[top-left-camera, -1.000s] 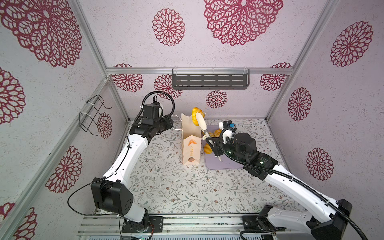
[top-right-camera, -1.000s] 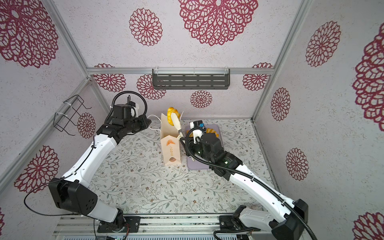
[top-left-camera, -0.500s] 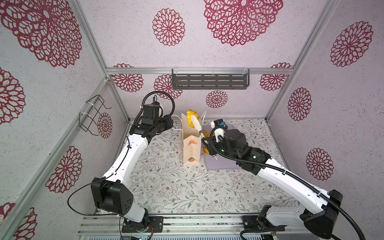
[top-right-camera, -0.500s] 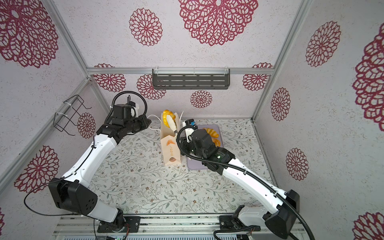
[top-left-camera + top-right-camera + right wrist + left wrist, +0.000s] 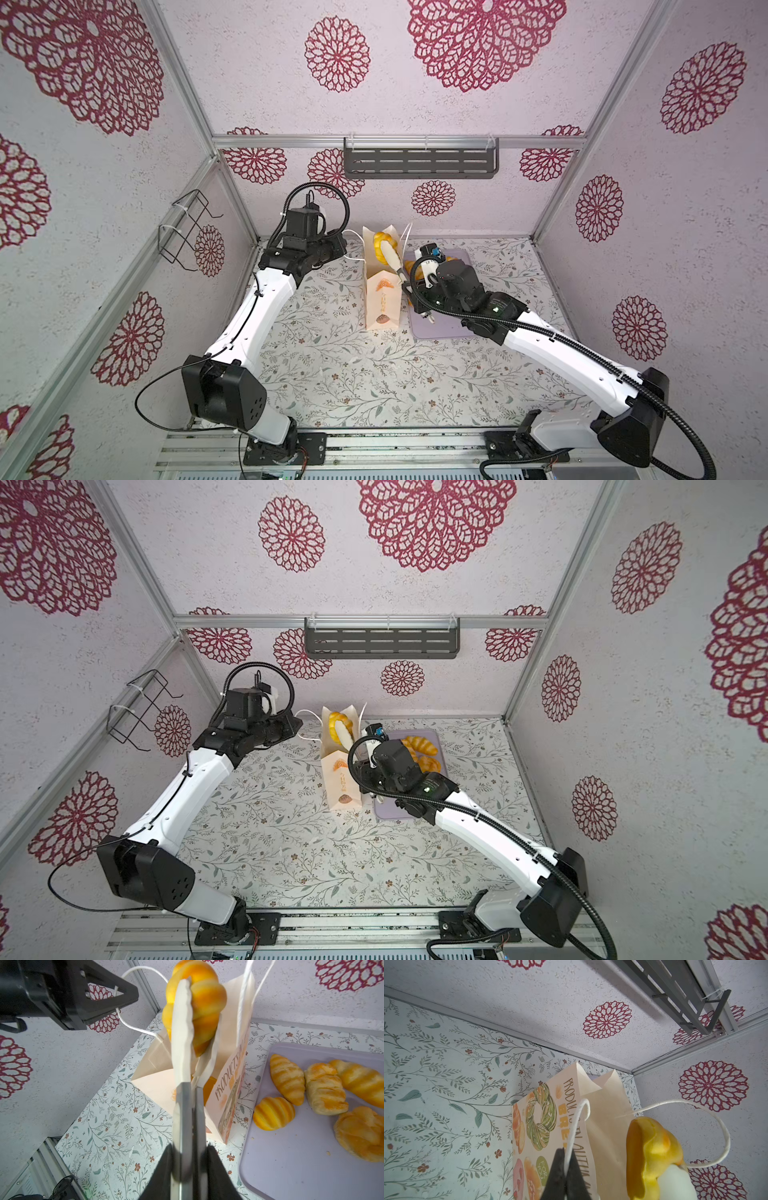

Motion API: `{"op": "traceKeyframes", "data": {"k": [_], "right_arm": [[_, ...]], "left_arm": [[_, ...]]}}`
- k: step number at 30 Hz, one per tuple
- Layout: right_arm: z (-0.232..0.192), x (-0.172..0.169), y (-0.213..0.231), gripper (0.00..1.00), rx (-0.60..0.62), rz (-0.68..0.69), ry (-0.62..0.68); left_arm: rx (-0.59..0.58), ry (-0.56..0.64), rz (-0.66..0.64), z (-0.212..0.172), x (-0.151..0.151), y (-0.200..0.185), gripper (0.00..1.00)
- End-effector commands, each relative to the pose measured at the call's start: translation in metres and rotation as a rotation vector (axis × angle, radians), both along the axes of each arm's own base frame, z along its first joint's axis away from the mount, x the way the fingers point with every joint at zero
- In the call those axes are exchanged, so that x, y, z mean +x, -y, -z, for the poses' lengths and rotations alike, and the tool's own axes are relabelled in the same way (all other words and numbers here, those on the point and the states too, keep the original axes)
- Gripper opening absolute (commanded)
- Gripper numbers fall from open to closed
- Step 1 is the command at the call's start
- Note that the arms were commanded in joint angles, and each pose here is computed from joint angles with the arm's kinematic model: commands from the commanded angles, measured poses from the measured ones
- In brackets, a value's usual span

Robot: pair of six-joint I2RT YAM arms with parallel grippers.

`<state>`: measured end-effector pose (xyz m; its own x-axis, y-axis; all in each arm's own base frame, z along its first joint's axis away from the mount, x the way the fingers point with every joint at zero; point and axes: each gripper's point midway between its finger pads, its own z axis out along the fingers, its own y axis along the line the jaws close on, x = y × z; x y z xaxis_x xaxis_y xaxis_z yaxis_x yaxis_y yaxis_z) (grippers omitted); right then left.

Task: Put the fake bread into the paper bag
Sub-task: 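Lower the striped bun into the bag opening held by the left gripper, then open the tongs, raise them from the bag and move back over the tray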

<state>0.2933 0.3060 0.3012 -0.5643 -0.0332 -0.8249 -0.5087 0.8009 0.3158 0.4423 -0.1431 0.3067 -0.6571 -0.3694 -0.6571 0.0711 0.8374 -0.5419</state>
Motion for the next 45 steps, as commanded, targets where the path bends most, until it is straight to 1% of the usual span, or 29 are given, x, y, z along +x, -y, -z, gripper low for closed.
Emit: {"op": "traceKeyframes", "data": {"k": [1, 6, 9, 17, 35, 45], "right_arm": [[-0.046, 0.004, 0.001, 0.32, 0.091, 0.027, 0.098], [-0.047, 0.005, 0.005, 0.42, 0.093, 0.045, 0.1], [-0.048, 0.005, 0.007, 0.43, 0.095, 0.054, 0.101], [-0.06, 0.003, 0.011, 0.51, 0.134, 0.067, 0.125], [-0.101, -0.009, 0.031, 0.5, 0.223, 0.088, 0.215], [-0.117, -0.016, 0.063, 0.5, 0.196, 0.165, 0.27]], "left_arm": [[0.012, 0.019, 0.007, -0.005, -0.001, 0.0, 0.0], [0.014, 0.019, 0.007, -0.005, -0.001, 0.0, 0.0], [0.014, 0.021, 0.008, -0.005, -0.001, 0.0, 0.0], [0.015, 0.02, 0.007, -0.005, -0.001, 0.0, 0.0], [0.014, 0.016, 0.006, -0.004, -0.001, 0.0, 0.0], [0.014, 0.015, 0.006, -0.003, -0.001, 0.0, 0.0]]}}
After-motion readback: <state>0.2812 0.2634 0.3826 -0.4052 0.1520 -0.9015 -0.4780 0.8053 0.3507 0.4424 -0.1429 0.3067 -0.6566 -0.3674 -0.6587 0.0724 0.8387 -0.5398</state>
